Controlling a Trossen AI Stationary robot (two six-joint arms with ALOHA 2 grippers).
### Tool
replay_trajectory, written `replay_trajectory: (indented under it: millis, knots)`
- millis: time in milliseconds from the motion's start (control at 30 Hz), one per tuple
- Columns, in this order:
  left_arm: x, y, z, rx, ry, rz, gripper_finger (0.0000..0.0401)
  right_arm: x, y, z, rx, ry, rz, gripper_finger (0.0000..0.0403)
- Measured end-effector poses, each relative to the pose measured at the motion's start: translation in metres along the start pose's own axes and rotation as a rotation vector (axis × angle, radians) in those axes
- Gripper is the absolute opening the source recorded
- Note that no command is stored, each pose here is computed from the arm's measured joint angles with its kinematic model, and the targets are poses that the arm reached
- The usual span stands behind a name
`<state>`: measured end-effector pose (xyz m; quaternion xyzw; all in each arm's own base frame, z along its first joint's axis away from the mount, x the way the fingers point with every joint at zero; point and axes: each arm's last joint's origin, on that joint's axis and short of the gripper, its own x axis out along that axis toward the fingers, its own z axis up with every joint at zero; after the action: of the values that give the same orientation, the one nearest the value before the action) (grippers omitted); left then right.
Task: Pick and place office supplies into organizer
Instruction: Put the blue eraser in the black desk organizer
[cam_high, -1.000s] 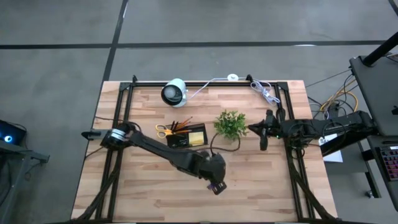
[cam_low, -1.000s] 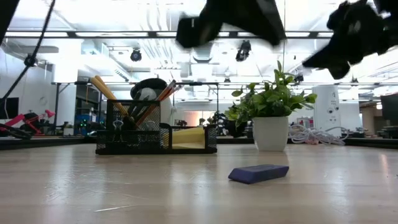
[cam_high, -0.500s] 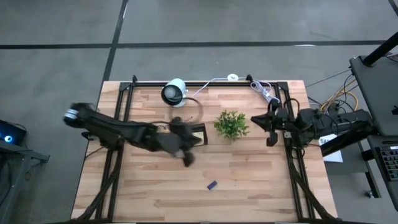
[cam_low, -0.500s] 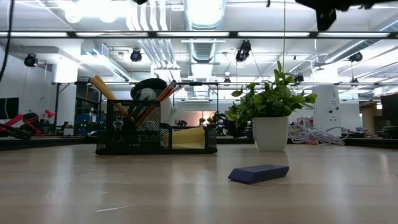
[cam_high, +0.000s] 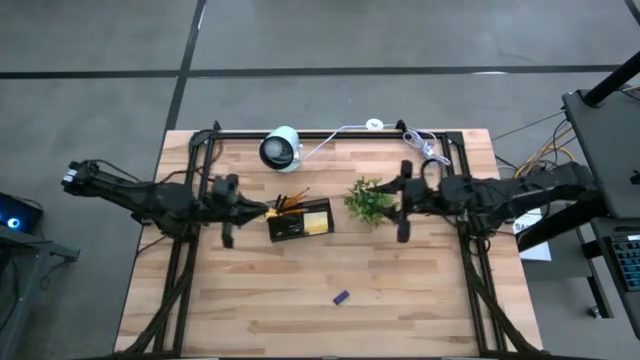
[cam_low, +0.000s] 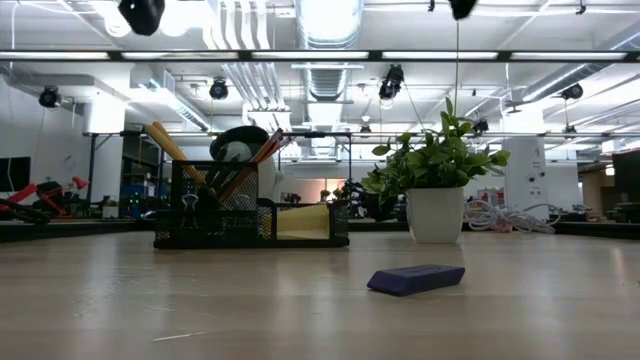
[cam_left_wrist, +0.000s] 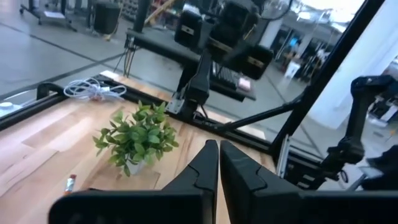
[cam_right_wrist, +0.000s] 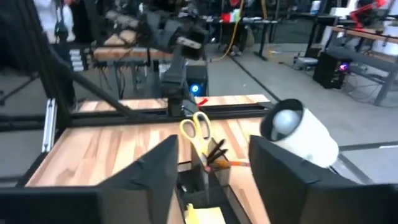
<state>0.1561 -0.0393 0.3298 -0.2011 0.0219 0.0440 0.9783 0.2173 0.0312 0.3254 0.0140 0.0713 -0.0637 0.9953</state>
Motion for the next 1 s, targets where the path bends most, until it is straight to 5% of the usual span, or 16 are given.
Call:
replay_trajectory:
  millis: [233, 567, 833, 1000]
  knots:
    - [-0.031, 0.017, -0.006, -0.032, -0.071, -0.033, 0.0000, 0.039, 0.032, 0.018, -0.082, 0.177, 0.060, 0.0245]
    - [-0.052, 0.026, -0.006, 0.008, -0.142, -0.062, 0.0000, 0.087, 0.085, 0.031, -0.232, 0.512, 0.229, 0.0238]
    - [-0.071, 0.033, -0.003, 0.026, -0.188, -0.076, 0.0000, 0.126, 0.122, -0.003, -0.260, 0.710, 0.396, 0.0229]
    - [-0.080, 0.037, -0.002, 0.026, -0.212, -0.084, 0.0000, 0.143, 0.132, -0.036, -0.283, 0.827, 0.402, 0.0228]
